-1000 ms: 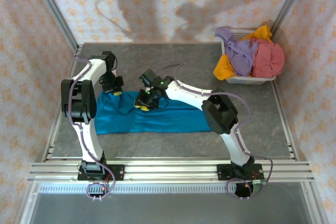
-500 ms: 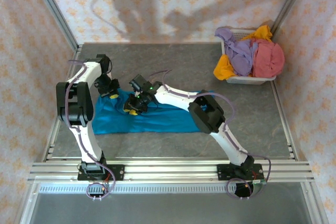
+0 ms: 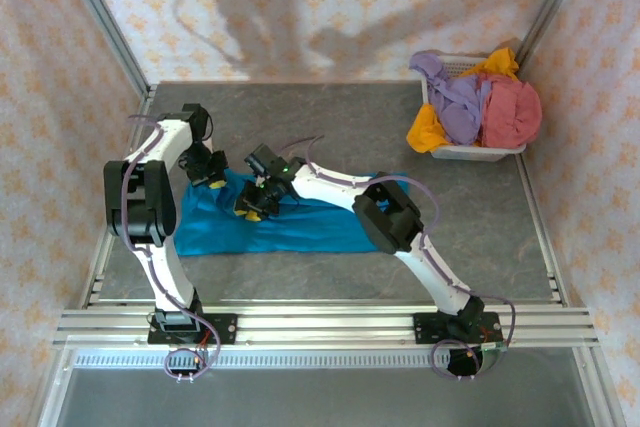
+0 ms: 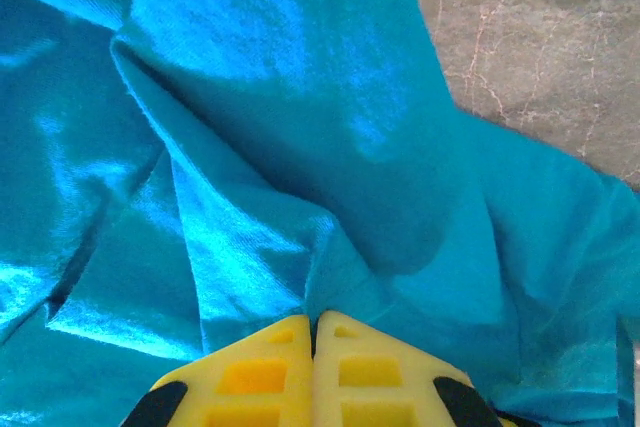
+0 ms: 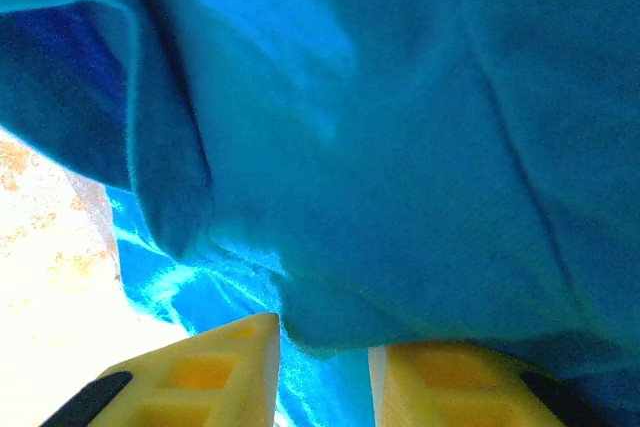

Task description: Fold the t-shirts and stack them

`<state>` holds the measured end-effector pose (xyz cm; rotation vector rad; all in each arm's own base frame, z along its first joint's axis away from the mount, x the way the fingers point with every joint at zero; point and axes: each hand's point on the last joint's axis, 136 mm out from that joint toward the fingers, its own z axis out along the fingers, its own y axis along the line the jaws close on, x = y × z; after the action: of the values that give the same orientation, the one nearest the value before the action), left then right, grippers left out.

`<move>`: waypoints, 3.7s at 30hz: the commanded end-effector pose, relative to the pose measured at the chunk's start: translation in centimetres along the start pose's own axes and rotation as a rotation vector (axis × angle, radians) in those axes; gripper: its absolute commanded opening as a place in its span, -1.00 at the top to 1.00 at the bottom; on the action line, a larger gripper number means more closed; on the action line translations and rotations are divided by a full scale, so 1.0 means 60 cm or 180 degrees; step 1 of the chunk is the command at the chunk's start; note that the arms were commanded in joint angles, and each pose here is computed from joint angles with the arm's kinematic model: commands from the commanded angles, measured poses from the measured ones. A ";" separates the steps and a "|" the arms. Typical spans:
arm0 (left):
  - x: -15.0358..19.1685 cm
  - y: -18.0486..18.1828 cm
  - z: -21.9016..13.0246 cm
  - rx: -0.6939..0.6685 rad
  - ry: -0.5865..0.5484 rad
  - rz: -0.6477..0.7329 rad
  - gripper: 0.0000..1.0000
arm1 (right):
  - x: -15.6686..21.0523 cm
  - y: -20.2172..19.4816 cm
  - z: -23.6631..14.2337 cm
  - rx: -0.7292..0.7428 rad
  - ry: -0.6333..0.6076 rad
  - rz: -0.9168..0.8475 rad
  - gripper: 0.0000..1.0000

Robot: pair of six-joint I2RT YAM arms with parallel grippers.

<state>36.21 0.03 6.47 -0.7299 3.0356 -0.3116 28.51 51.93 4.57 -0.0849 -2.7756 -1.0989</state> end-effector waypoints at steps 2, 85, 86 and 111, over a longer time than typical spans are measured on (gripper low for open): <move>0.009 0.003 -0.015 0.0034 -0.0032 0.0053 1.00 | -0.005 0.024 -0.002 -0.0119 -0.0020 -0.0043 0.46; 0.275 0.152 -0.055 -0.0394 0.0490 -0.0536 0.18 | 0.096 -0.024 -0.152 0.0177 0.0117 -0.0362 0.14; 0.269 0.141 -0.062 -0.0339 0.0374 -0.0528 0.13 | 0.093 -0.027 -0.162 0.0205 0.0091 -0.0369 0.13; 0.148 0.024 0.119 0.0922 -0.0097 -0.1408 0.01 | -0.094 -0.258 -0.257 0.0686 -0.0188 0.0154 -0.12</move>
<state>28.67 -3.68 2.14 -1.2949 2.6543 -0.7030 34.39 31.65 5.62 -0.1400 -2.8998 -0.8544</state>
